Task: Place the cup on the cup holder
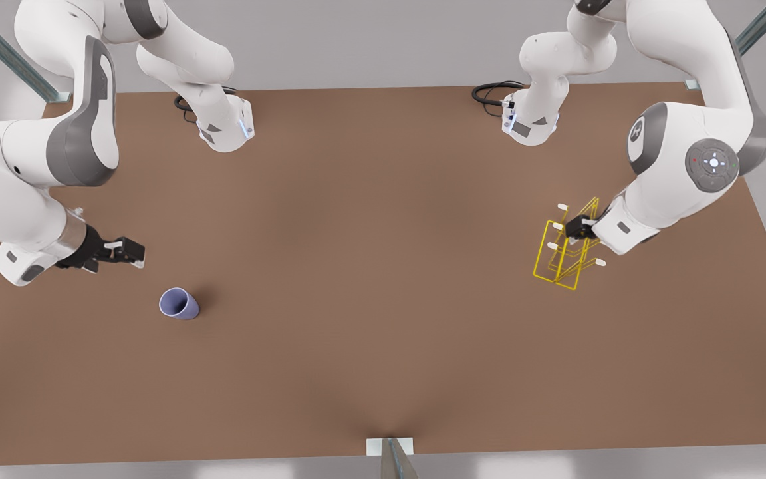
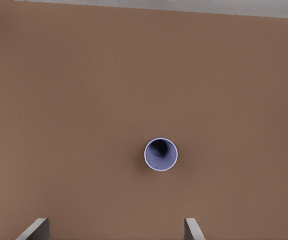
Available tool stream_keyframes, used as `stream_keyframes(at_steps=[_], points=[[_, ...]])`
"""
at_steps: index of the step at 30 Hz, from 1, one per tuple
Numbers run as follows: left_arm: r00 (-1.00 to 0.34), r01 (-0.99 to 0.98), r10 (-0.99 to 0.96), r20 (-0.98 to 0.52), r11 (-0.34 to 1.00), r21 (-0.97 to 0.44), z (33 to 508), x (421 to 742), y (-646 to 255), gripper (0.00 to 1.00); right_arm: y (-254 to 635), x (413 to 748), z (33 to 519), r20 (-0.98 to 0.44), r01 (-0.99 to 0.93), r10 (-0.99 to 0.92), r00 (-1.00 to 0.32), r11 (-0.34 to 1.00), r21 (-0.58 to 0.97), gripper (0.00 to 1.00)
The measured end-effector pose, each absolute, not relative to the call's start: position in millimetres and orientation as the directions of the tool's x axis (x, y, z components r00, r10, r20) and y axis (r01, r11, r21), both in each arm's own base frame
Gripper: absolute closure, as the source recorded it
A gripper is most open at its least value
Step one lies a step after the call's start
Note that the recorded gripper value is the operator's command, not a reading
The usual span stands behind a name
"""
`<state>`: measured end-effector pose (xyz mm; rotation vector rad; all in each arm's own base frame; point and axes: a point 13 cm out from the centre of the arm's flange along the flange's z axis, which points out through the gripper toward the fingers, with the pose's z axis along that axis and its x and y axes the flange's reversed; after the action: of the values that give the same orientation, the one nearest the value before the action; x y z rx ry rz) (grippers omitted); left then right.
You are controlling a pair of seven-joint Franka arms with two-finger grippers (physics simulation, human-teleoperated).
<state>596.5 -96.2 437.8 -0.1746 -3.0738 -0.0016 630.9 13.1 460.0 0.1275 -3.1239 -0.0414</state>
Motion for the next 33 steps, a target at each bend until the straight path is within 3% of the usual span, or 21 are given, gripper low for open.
stream_keyframes(at_steps=[6, 11, 17, 22, 28, 33], points=[[-0.992, 0.122, 0.122, 0.019, 0.993, 0.002, 434, 609, -110, 0.00, 33, 641, 451, -0.004, -0.120, -0.120, -0.993, 0.992, 0.035, 0.00], [-0.985, 0.160, 0.158, 0.072, 0.987, 0.023, 388, 622, -132, 0.00, 111, 640, 421, 0.025, -0.235, -0.236, -0.971, 0.971, 0.050, 0.00], [-0.989, 0.125, 0.123, 0.087, 0.992, 0.018, 377, 657, -122, 0.00, 69, 652, 358, 0.122, -0.108, -0.114, -0.986, 0.993, 0.054, 0.00], [-0.987, 0.106, 0.102, 0.128, 0.994, 0.018, 371, 652, -114, 0.00, 15, 639, 337, 0.186, -0.018, -0.027, -0.982, 0.999, 0.050, 0.00], [-0.983, 0.101, 0.096, 0.156, 0.995, 0.021, 366, 645, -115, 0.00, 50, 600, 275, 0.235, -0.085, -0.090, -0.968, 0.996, 0.034, 0.00], [-0.983, 0.090, 0.085, 0.165, 0.996, 0.026, 364, 644, -109, 0.00, 43, 609, 234, 0.182, -0.113, -0.110, -0.977, 0.994, -0.008, 0.00]])
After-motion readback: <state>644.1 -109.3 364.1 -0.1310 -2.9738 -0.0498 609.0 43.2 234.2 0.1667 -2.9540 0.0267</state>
